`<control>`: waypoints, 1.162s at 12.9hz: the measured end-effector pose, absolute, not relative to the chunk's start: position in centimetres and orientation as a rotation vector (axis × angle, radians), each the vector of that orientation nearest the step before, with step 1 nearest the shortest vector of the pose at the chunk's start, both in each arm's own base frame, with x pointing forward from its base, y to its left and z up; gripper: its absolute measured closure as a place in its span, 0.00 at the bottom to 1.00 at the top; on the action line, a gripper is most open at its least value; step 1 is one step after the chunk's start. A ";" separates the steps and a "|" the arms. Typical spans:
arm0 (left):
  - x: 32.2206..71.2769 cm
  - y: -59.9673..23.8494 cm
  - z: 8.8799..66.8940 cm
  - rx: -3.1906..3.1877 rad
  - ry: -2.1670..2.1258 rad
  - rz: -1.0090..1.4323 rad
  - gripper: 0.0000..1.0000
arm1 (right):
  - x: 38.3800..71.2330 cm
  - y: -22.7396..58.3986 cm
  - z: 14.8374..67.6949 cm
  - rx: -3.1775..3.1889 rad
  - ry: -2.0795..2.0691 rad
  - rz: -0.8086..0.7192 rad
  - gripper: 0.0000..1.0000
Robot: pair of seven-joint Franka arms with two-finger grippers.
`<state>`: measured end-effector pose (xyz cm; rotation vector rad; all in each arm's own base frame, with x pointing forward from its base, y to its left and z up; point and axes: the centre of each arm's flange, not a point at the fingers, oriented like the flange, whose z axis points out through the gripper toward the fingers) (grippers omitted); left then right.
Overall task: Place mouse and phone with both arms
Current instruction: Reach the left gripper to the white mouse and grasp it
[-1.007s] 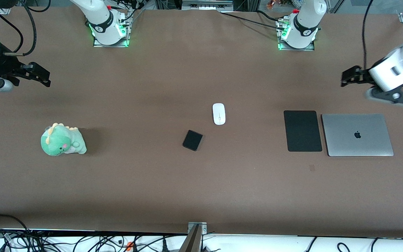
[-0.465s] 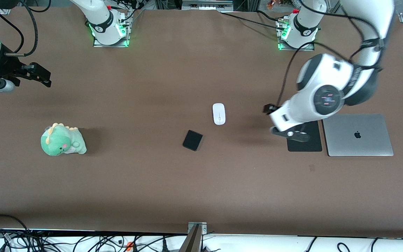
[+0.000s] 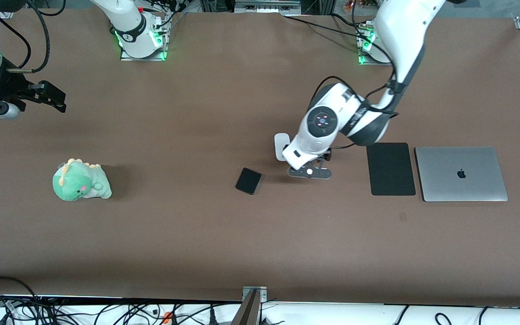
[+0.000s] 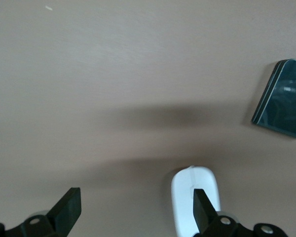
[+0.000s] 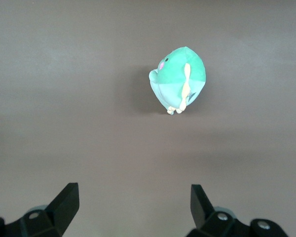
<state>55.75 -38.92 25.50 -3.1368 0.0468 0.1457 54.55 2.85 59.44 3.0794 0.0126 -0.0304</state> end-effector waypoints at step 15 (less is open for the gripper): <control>49.6 -44.6 16.9 -3.093 0.024 0.176 0.00 | 54.6 2.9 59.8 3.079 0.013 -0.018 0.00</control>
